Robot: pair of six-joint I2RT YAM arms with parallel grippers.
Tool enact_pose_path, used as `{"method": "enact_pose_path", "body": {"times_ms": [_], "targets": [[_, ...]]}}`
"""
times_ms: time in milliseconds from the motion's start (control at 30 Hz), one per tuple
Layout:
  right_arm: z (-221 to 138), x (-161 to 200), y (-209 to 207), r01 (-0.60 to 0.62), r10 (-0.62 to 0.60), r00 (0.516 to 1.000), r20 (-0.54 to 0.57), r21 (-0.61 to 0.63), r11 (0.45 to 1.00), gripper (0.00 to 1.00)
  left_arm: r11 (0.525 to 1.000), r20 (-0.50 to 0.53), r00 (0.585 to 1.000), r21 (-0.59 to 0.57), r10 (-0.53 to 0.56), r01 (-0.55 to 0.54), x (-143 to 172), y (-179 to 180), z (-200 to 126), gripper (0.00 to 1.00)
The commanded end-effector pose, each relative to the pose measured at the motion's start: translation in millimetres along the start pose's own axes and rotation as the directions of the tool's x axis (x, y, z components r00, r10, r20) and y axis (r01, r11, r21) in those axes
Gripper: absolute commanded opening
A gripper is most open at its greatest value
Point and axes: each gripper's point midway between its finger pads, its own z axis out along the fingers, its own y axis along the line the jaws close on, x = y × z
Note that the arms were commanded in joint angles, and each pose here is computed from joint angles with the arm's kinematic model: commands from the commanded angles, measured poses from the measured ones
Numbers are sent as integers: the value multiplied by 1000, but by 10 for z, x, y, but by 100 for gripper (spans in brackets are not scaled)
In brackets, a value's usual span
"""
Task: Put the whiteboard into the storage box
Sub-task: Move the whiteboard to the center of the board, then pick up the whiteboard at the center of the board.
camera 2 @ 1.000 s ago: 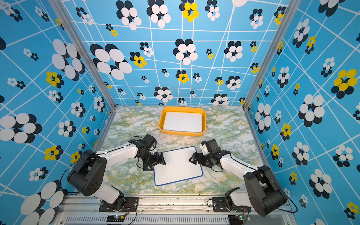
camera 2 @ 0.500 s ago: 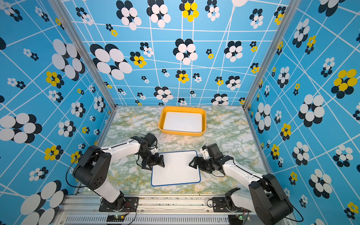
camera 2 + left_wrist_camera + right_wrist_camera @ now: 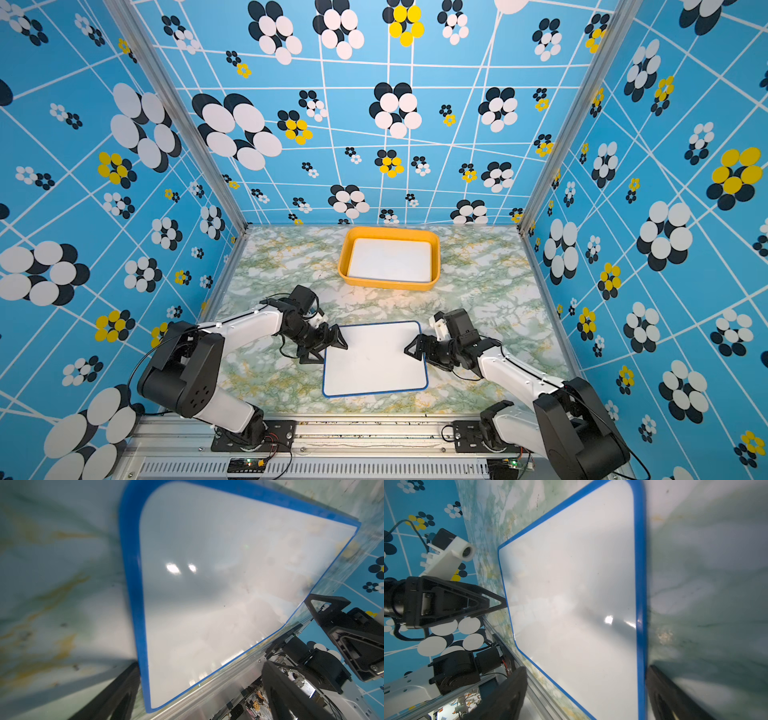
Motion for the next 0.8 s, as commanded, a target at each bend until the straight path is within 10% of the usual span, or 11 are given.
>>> {"method": "enact_pose_path", "body": {"times_ms": [0, 533, 767], "targets": [[139, 819, -325, -155, 165, 949, -269, 56, 986, 92, 949, 116, 971, 214, 209, -230, -286, -361, 277, 94], [128, 917, -373, -160, 165, 961, -224, 40, 986, 92, 828, 161, 946, 458, 282, -325, -29, -797, -119, 95], [26, 909, -376, -110, 123, 974, -190, 75, 991, 93, 864, 94, 941, 375, 326, -337, 194, -755, -113, 95]]}}
